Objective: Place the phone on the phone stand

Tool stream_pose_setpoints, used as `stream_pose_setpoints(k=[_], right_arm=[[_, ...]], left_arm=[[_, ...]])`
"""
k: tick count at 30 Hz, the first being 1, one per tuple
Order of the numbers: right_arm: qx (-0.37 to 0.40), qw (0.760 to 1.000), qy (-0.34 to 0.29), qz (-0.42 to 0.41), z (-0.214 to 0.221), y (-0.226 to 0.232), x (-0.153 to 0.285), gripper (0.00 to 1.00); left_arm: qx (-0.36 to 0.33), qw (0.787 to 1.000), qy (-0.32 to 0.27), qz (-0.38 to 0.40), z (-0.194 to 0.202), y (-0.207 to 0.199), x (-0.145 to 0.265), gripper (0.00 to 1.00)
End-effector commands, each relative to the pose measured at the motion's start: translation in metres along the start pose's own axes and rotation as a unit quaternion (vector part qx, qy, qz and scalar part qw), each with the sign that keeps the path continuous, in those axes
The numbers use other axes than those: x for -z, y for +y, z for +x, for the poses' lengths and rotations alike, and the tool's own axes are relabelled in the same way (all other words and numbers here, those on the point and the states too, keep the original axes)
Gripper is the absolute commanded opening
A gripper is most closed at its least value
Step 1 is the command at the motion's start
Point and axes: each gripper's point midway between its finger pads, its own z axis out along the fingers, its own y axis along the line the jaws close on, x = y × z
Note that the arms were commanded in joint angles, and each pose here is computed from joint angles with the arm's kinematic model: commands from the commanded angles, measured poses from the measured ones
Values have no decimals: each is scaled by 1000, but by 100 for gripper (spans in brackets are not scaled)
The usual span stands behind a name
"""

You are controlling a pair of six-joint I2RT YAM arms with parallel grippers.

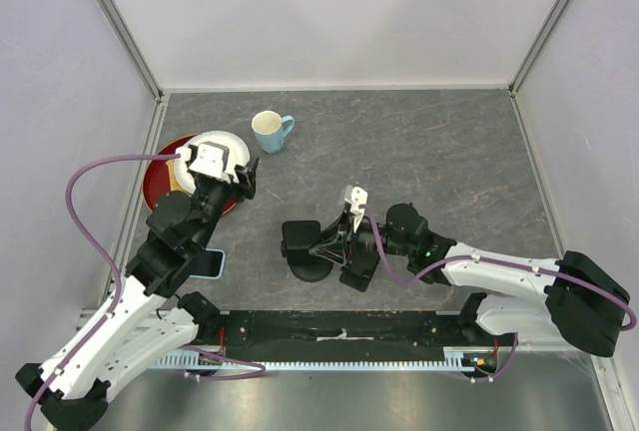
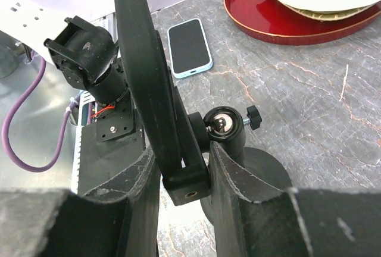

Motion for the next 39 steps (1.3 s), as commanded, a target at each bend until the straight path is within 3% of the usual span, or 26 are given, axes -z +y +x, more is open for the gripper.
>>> stream_pose_setpoints(k=[1, 18, 33, 39], right_arm=[[-3, 999, -40, 2, -24, 19, 4, 0], [-29, 998, -61, 15, -18, 50, 20, 0], [-29, 997, -53, 52, -6, 49, 20, 0], [-24, 998, -40, 44, 1, 51, 19, 14]], left_arm=[[19, 998, -26, -49, -11, 17, 0, 71], [18, 999, -7, -32, -3, 8, -6, 69], [19, 999, -3, -28, 0, 6, -8, 68], [18, 1000, 0, -25, 1, 5, -9, 67]])
